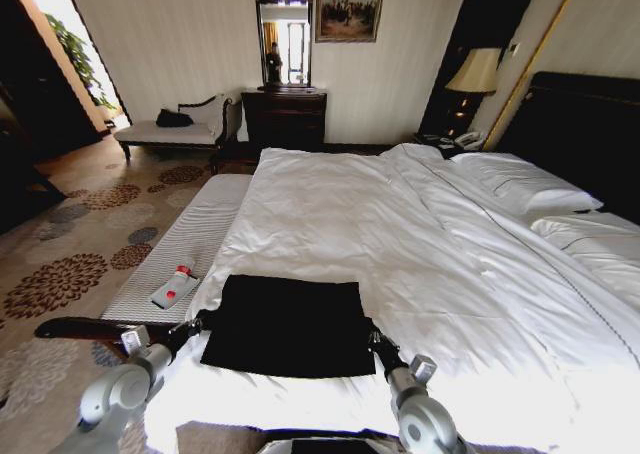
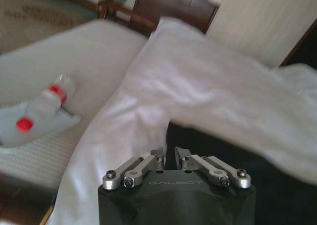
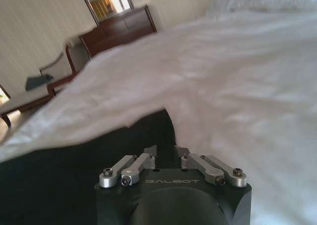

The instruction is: Fold the clothes on the bed.

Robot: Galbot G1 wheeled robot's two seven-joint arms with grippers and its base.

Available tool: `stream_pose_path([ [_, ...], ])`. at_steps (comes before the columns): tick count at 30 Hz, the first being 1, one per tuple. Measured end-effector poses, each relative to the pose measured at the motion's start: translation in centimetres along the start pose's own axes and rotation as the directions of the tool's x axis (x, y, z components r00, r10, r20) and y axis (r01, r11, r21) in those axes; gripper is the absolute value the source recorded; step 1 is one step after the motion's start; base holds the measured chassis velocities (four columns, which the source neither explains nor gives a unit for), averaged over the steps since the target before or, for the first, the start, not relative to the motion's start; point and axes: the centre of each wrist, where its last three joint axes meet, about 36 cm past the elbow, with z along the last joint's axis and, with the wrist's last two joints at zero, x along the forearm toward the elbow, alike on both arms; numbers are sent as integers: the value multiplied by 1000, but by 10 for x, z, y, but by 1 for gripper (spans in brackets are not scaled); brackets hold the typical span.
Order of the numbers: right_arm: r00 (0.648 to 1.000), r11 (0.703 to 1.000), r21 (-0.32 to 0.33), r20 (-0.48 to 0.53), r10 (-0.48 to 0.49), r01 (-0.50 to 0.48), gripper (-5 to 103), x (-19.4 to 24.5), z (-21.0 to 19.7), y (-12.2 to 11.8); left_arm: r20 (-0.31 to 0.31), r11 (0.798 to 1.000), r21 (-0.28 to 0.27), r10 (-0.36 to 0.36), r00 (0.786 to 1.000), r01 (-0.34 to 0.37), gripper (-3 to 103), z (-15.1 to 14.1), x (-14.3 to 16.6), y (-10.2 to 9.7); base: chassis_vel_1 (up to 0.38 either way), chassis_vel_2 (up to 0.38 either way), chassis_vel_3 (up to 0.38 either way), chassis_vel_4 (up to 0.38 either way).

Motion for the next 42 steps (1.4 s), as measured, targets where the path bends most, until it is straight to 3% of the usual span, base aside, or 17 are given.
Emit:
stream_pose_path([
  [2,999,1000,-5,51,-11,12,30,7,-14,6,66,1000,12,27,997,-28,24,-16,11,-6,0,0,0,0],
  [3,995,1000,-22,101,-17,19,35,9,-30,11,141,998,32,50,989,-55,29,-35,22,-11,0,0,0,0],
  [4,995,1000,-22,101,-17,19,35,9,-30,11,141,998,32,50,989,-55,29,-35,22,-11,0,0,0,0],
  [6,983,997,-75,185,-11,26,41,6,-59,14,248,993,65,77,966,-96,40,-64,36,-16,0,0,0,0],
  [7,975,993,-118,224,0,28,51,2,-77,13,292,992,81,70,954,-98,45,-78,39,-16,0,0,0,0],
  [9,972,991,-133,234,6,26,51,0,-84,13,302,992,85,66,951,-96,45,-82,40,-15,0,0,0,0],
  [10,970,988,-151,244,16,22,57,-5,-92,11,313,992,92,53,948,-85,52,-86,38,-13,0,0,0,0],
  [13,976,979,-202,211,56,-12,73,-29,-106,0,270,992,125,-15,963,-20,68,-80,18,-4,0,0,0,0],
  [15,979,978,-207,197,59,-18,73,-34,-105,-2,262,992,124,-23,965,-10,68,-77,14,-4,0,0,0,0],
  [17,990,977,-209,127,62,-35,85,-62,-91,-15,213,993,102,-85,973,64,84,-58,-2,0,0,0,0,0],
  [19,991,978,-207,117,58,-33,90,-69,-87,-18,198,992,93,-103,975,86,84,-53,-6,2,0,0,0,0],
  [20,995,979,-206,93,30,-10,95,-88,-76,-26,162,986,73,-160,974,150,89,-41,-14,9,0,0,0,0],
  [22,997,976,-216,73,-23,38,98,-108,-65,-35,132,976,70,-213,968,205,98,-31,-21,20,0,0,0,0],
  [29,982,961,-202,54,-182,189,100,-163,-51,-60,79,948,112,-308,948,299,100,-16,-19,42,0,0,0,0],
  [37,984,958,-229,10,-177,175,100,-182,-28,-81,81,955,143,-273,959,260,100,-20,-21,36,0,0,0,0],
  [42,983,955,-244,-15,-180,171,100,-197,-11,-87,154,973,170,-181,971,154,100,-27,-15,24,0,0,0,0],
])
